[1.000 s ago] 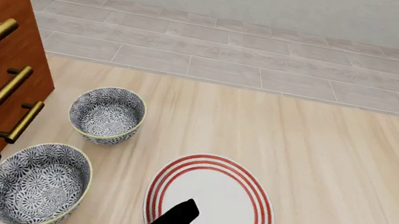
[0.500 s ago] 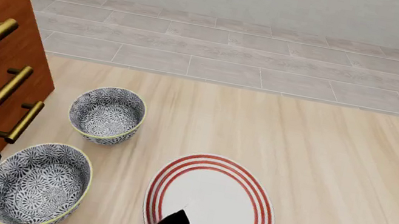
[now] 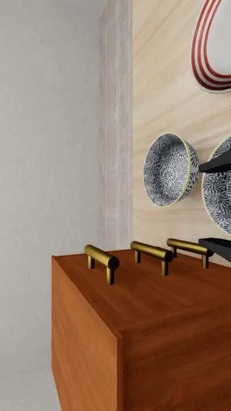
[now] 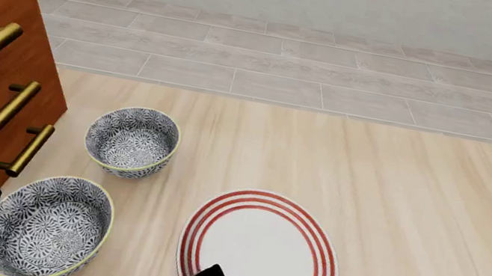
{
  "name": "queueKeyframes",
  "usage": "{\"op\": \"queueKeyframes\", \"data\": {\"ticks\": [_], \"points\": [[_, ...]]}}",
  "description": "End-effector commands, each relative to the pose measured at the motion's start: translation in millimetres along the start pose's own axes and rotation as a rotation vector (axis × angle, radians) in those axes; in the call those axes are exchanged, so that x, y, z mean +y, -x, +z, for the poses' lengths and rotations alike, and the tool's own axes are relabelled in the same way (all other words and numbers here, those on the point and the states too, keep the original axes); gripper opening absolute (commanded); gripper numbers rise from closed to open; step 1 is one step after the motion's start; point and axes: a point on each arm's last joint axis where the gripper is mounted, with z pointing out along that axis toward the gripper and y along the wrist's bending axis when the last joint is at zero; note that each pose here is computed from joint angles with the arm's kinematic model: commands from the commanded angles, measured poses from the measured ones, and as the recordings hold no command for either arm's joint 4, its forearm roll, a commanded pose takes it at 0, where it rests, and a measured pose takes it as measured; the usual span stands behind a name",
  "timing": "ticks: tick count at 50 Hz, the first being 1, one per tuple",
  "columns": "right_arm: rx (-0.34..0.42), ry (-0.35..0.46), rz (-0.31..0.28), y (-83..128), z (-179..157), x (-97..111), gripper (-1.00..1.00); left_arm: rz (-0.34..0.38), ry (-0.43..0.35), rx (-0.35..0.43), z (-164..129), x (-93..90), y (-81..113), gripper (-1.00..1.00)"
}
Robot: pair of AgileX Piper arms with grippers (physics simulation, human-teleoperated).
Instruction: Put the bowl at the front on the plate.
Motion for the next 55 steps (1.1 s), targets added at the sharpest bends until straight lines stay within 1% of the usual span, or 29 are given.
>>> {"op": "queueKeyframes", "data": {"ticks": [1,7,14,17,23,30,36,39,44,45,46,47,50,55], "points": [[-0.03,-0.016,-0.047,11.7,-11.2,-5.8,-1.0,0.0,0.0,0.0,0.0,0.0,0.0,1.0],[-0.051,-0.023,-0.05,18.3,-18.9,-8.1,-1.0,0.0,0.0,0.0,0.0,0.0,0.0,1.0],[-0.067,-0.016,-0.046,24.0,-28.2,-5.2,-1.0,0.0,0.0,0.0,0.0,0.0,0.0,1.0],[-0.085,-0.014,-0.037,30.7,-37.4,-3.8,-1.0,0.0,0.0,0.0,0.0,0.0,0.0,1.0],[-0.099,-0.003,-0.023,35.6,-47.0,0.1,-1.0,0.0,0.0,0.0,0.0,0.0,0.0,1.0],[-0.127,-0.013,0.005,43.5,-59.5,-3.4,-1.0,0.0,0.0,0.0,0.0,0.0,0.0,1.0],[-0.148,-0.033,0.047,49.5,-73.7,-10.2,-1.0,0.0,0.0,0.0,0.0,0.0,0.0,1.0],[-0.164,-0.052,0.078,53.7,-81.7,-16.1,-1.0,0.0,0.0,0.0,0.0,0.0,0.0,1.0],[-0.188,-0.059,0.109,63.1,-96.0,-16.8,-1.0,0.0,0.0,0.0,0.0,0.0,0.0,1.0],[-0.196,-0.062,0.122,65.6,-100.5,-17.6,-1.0,0.0,0.0,0.0,0.0,0.0,0.0,1.0],[-0.196,-0.062,0.122,65.6,-100.5,-17.6,-1.0,0.0,0.0,0.0,0.0,0.0,0.0,1.0],[-0.204,-0.065,0.141,67.3,-104.5,-18.6,-1.0,0.0,0.0,0.0,0.0,0.0,0.0,1.0],[-0.209,-0.073,0.162,68.2,-108.0,-21.3,-1.0,0.0,0.0,0.0,0.0,0.0,0.0,1.0],[-0.239,-0.094,0.221,71.1,-119.1,-29.2,-1.0,0.0,0.0,0.0,0.0,0.0,0.0,1.0]]}}
